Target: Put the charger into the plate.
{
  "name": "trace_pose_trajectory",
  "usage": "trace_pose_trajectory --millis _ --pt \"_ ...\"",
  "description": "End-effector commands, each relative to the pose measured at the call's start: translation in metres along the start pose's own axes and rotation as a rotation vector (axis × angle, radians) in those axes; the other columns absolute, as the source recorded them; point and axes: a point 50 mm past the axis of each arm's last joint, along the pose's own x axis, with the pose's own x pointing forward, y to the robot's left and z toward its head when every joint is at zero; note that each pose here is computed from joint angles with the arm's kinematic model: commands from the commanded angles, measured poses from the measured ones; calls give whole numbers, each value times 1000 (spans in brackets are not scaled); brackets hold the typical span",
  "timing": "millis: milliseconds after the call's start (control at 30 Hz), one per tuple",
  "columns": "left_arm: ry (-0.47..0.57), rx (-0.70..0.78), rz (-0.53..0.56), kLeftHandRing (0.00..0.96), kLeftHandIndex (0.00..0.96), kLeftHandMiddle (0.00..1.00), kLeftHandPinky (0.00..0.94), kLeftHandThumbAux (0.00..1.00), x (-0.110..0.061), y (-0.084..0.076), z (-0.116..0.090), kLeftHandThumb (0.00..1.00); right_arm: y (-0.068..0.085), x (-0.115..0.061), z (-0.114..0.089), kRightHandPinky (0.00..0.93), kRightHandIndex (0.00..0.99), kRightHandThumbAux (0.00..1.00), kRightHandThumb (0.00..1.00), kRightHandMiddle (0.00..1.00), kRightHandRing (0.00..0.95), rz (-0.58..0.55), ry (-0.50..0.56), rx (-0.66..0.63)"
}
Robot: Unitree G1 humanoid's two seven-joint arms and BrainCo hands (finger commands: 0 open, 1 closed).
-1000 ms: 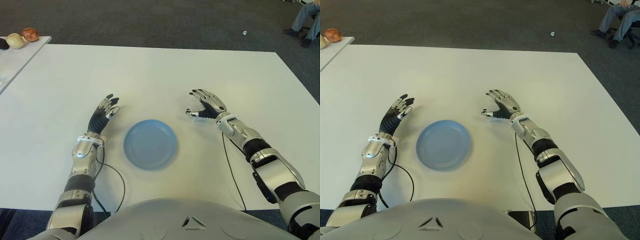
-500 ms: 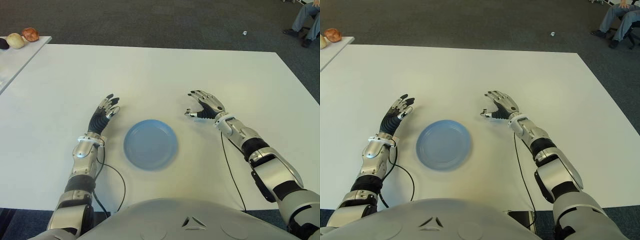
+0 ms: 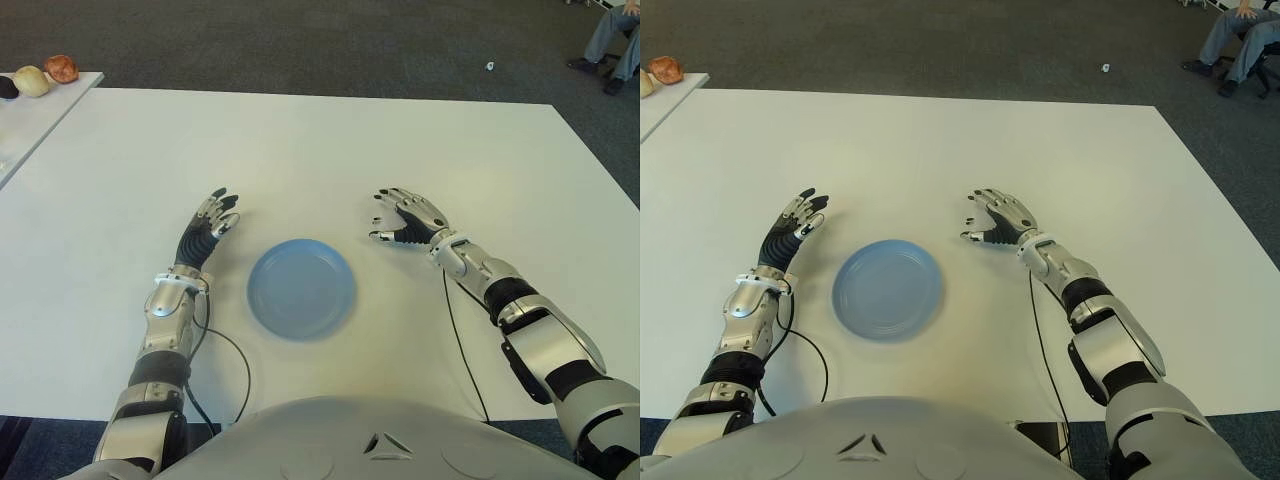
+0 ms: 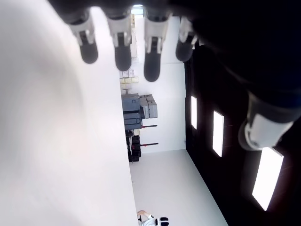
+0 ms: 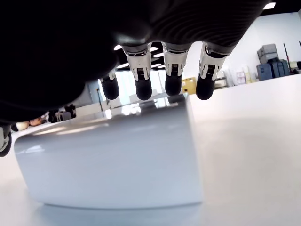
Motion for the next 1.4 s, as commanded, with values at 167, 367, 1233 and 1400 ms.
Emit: trace_pose_trajectory --millis 167,367,1233,1400 --pt "19 -6 -27 117 30 167 5 513 -3 1 -2 0 4 -2 0 0 0 283 336 0 0 -2 -23 -44" --pt "24 -3 -34 114 21 161 4 526 -4 3 -2 0 6 -4 -2 0 0 283 333 0 0 -16 -27 -82" --pt "24 16 -26 104 30 160 0 496 -6 11 2 0 13 -10 -2 18 0 300 306 0 0 -46 -57 -162" --pt "22 24 -30 99 34 153 0 513 -8 13 3 0 17 -13 -2 21 0 302 307 0 0 -54 -64 -182"
